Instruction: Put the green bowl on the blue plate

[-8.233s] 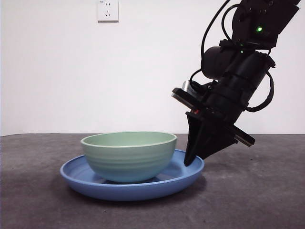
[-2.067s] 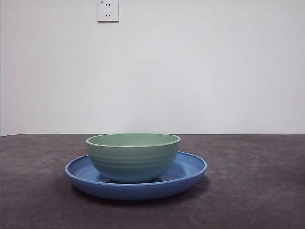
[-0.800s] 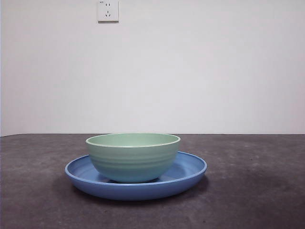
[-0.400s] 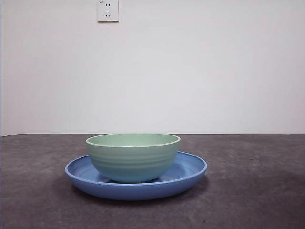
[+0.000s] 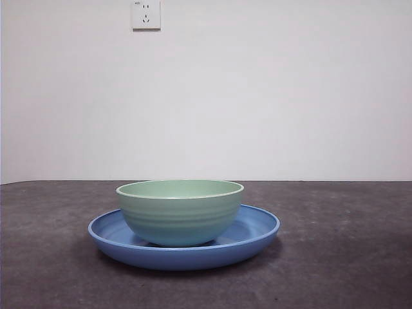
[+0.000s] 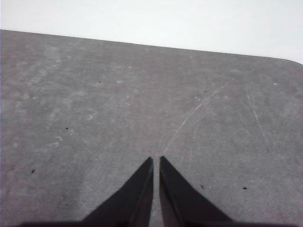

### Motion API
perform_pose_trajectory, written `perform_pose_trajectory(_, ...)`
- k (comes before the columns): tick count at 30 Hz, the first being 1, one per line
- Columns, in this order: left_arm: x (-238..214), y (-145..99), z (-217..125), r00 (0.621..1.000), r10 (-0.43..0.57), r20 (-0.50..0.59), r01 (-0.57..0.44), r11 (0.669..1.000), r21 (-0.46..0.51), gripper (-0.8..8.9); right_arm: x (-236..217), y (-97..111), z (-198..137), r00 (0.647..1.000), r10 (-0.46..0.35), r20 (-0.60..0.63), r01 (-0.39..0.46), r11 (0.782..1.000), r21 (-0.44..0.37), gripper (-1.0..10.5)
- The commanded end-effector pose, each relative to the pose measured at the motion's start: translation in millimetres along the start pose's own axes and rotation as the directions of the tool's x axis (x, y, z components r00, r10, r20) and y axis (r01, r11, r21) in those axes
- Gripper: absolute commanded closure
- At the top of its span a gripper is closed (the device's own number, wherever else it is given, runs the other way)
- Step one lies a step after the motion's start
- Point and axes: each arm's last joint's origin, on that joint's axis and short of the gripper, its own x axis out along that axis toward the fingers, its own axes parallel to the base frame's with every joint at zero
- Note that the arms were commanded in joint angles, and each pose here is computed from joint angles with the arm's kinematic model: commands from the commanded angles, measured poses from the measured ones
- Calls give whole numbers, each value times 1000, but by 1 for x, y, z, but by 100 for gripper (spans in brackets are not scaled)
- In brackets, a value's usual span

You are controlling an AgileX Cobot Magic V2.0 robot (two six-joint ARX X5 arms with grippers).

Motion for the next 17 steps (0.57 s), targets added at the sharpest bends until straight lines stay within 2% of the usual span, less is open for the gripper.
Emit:
perform_pose_trajectory(1,2,1,-7,1000,7,-25,-7,1000,-3,794,0,0,-3,1000,-3,-14,3,1000,-7,927)
perform_pose_trajectory(17,2,1,-7,1000,7,-25,-7,1000,-3,795,0,3,0,1000,26,16,-26,1000,-12,928)
